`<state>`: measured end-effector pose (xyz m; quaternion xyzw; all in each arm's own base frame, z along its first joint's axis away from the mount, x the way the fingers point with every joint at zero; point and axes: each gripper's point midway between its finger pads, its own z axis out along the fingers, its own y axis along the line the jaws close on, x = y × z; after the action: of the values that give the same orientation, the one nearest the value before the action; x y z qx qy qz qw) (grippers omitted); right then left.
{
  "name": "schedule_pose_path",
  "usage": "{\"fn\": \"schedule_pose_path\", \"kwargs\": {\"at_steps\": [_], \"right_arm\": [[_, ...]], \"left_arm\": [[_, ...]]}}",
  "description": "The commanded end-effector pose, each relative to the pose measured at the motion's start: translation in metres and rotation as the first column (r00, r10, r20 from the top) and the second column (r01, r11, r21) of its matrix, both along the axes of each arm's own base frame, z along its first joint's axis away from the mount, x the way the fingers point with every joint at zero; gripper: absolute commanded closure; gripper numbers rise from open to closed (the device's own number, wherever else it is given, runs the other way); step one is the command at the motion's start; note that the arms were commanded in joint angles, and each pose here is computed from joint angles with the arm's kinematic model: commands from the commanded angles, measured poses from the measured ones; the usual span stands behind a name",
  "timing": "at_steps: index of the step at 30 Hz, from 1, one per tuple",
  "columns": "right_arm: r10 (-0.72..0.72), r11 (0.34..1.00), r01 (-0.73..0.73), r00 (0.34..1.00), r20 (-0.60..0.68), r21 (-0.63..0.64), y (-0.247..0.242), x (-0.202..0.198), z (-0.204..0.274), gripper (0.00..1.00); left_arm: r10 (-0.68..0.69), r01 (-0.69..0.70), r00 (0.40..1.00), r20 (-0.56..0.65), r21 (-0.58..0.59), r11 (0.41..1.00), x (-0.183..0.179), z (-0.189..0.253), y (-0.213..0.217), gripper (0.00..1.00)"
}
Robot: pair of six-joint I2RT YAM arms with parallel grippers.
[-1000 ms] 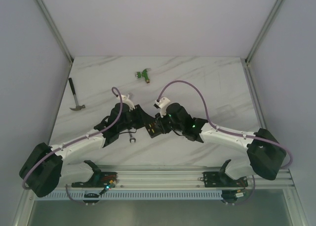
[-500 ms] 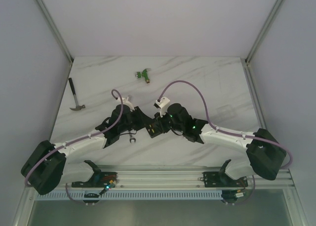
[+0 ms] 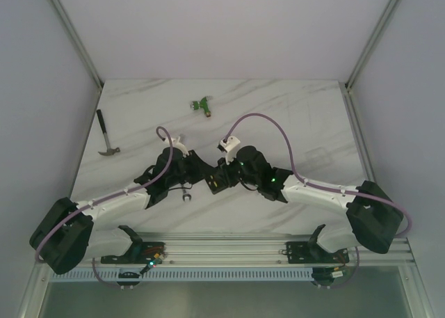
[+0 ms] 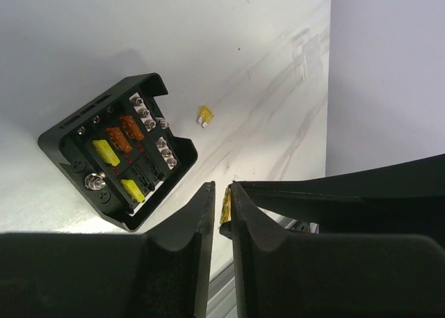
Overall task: Snap on the fuse box
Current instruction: Pick up the fuse from the center of the board.
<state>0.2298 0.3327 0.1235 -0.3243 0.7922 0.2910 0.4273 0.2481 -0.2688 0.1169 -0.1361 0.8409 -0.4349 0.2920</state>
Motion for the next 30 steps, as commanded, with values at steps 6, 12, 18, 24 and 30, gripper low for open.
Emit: {"fn": "schedule_pose_path", "kwargs": {"at_steps": [6, 12, 18, 24, 30], "right_arm": [[-0.002, 0.996, -0.002, 0.999, 0.044, 0.094, 0.009, 0.003, 0.025, 0.82], [-0.01, 0.992, 0.003, 0.999, 0.053, 0.124, 0.007, 0.001, 0.034, 0.81], [-0.015, 0.986, 0.004, 0.998, 0.061, 0.166, 0.006, -0.001, 0.047, 0.67], [-0.061, 0.959, 0.05, 0.998, 0.031, 0.279, 0.001, -0.006, 0.069, 0.47], [-0.107, 0.845, 0.146, 0.989, -0.105, 0.515, 0.0, -0.014, 0.102, 0.42]], "left_arm": [[-0.02, 0.02, 1.0, 0.002, -0.061, 0.998, -0.005, 0.01, -0.005, 0.86], [-0.008, 0.009, 1.0, 0.008, -0.082, 0.997, -0.008, 0.016, -0.003, 0.97], [0.023, -0.02, 0.999, 0.032, -0.105, 0.994, -0.005, 0.029, 0.001, 1.0], [0.109, -0.098, 0.992, 0.065, -0.164, 0.982, 0.001, 0.051, 0.011, 1.0], [0.193, -0.154, 0.975, 0.105, -0.298, 0.942, 0.002, 0.082, 0.02, 1.0]]}}
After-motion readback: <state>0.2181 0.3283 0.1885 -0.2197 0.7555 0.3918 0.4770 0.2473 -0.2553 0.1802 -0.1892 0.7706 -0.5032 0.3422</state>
